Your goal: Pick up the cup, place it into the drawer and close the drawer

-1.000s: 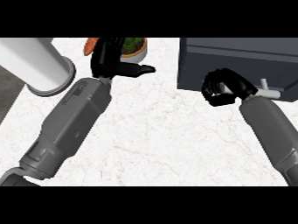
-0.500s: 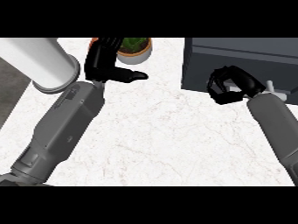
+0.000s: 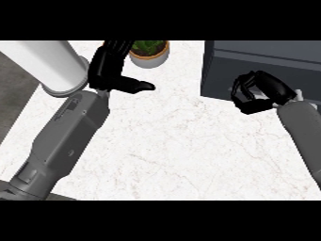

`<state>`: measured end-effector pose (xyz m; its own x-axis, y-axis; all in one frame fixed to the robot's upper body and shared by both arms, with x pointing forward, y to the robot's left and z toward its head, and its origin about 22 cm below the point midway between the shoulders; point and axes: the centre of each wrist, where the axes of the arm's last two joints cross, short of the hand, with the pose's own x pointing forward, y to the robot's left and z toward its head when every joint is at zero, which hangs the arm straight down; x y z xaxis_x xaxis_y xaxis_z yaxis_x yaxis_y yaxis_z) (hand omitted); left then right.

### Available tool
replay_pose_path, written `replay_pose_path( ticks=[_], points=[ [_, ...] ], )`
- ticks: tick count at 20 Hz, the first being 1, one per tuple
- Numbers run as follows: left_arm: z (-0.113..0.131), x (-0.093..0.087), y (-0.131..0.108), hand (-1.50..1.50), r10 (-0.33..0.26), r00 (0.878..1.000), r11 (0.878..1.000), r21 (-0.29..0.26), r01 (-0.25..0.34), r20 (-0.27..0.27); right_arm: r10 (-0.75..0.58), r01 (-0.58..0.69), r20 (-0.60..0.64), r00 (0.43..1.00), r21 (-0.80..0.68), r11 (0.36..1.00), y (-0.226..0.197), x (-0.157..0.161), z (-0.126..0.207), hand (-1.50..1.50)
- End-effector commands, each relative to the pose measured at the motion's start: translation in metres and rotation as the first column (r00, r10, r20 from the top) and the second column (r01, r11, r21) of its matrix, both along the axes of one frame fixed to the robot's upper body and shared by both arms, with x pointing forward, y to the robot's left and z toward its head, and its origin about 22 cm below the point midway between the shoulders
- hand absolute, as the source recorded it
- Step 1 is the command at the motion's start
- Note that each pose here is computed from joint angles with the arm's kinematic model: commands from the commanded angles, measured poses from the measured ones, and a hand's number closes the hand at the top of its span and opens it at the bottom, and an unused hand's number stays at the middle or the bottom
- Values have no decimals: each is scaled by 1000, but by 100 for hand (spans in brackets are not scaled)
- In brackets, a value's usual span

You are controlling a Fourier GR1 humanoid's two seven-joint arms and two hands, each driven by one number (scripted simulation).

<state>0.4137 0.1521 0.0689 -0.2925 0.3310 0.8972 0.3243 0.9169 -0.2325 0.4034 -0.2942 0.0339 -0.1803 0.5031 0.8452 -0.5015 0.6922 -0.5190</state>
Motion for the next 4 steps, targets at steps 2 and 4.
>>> replay_pose_path(
  ticks=[2, 4],
  points=[
    [-4, -3, 8, -150, -2, 1000, 1000, -4, 2, -2, -186, 199, 211, 960, -44, 979, -27, 31, 89, 150],
    [-6, -3, 12, -150, -10, 1000, 1000, 9, 10, -14, -187, 198, 195, 963, -37, 979, -28, 30, 87, 150]
  ],
)
